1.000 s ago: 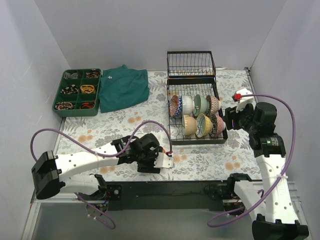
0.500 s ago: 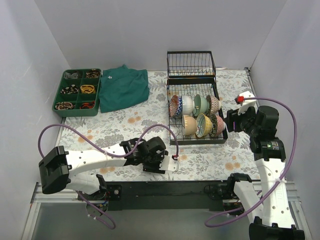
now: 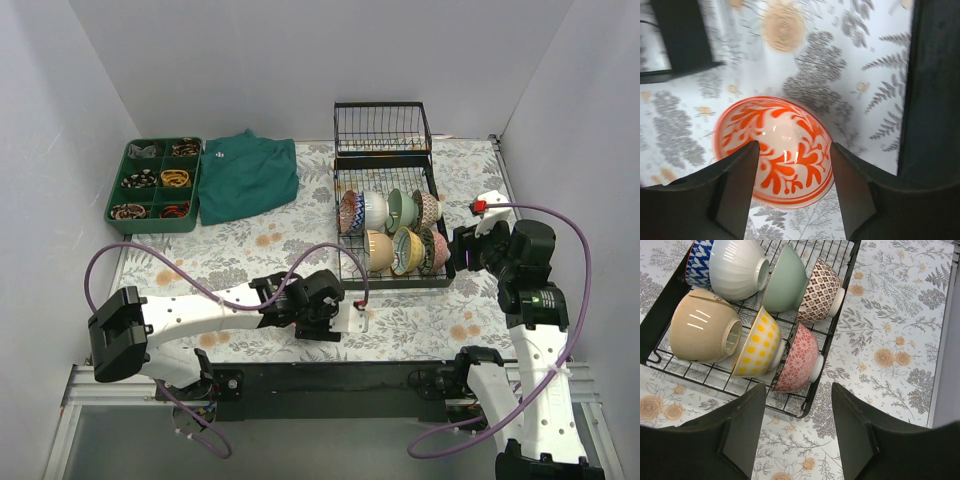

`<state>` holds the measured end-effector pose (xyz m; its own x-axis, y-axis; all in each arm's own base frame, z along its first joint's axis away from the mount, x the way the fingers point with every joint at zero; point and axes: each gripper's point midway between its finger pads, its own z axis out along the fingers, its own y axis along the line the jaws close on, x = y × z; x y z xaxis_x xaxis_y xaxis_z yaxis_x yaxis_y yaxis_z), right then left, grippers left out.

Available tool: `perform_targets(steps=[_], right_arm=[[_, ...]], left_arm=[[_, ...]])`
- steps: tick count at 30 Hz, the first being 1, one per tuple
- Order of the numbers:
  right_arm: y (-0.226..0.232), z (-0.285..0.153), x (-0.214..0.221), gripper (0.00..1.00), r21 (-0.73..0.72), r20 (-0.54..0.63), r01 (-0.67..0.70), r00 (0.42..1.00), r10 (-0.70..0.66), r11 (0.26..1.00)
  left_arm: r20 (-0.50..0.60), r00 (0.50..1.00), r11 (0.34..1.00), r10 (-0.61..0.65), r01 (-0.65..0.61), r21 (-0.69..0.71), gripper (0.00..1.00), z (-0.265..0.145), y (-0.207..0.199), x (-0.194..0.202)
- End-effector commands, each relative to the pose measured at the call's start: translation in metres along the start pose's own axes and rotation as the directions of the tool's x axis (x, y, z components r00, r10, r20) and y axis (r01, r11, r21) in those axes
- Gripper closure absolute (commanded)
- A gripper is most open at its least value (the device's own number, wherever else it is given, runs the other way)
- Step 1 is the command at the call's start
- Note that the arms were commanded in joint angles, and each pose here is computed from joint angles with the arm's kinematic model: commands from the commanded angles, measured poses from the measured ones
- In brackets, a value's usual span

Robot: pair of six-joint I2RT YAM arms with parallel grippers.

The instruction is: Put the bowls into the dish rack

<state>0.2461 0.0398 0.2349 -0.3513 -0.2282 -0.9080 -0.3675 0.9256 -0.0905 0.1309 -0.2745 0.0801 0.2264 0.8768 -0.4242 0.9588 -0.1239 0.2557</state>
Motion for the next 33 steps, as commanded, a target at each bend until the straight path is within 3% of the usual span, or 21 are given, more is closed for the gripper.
perform_targets(steps=[1, 6, 12, 17, 23, 33], right_arm=[[0.001, -0.001, 0.001, 0.37, 0.004, 0.023, -0.014, 1.0, 0.014, 1.0], [0.002, 0.0, 0.008, 0.37, 0.001, 0.012, -0.024, 1.0, 0.024, 1.0], [0.001, 0.001, 0.007, 0.37, 0.002, 0.019, -0.014, 1.0, 0.014, 1.0], [-0.001, 0.001, 0.01, 0.37, 0.017, 0.013, -0.01, 1.0, 0.01, 1.0], [0.0, -0.001, 0.016, 0.37, 0.018, 0.004, -0.011, 1.0, 0.011, 1.0], [-0.002, 0.002, 0.014, 0.37, 0.018, -0.001, -0.005, 1.0, 0.005, 1.0]], left_arm=[[0.047, 0.998, 0.985, -0.029, 0.036, -0.168, 0.42, -0.022, 0.041, -0.03], [0.059, 0.997, 0.984, -0.052, 0.061, -0.166, 0.43, -0.028, 0.044, -0.038], [0.033, 0.994, 0.993, -0.104, 0.106, -0.06, 0.46, -0.022, 0.02, -0.032], [-0.003, 0.982, 0.982, -0.188, 0.188, -0.009, 0.45, -0.018, 0.003, -0.019], [-0.031, 0.98, 0.981, -0.194, 0.195, 0.002, 0.45, -0.007, -0.006, -0.006], [-0.06, 0.978, 0.98, -0.201, 0.201, 0.003, 0.58, 0.005, -0.004, 0.003]])
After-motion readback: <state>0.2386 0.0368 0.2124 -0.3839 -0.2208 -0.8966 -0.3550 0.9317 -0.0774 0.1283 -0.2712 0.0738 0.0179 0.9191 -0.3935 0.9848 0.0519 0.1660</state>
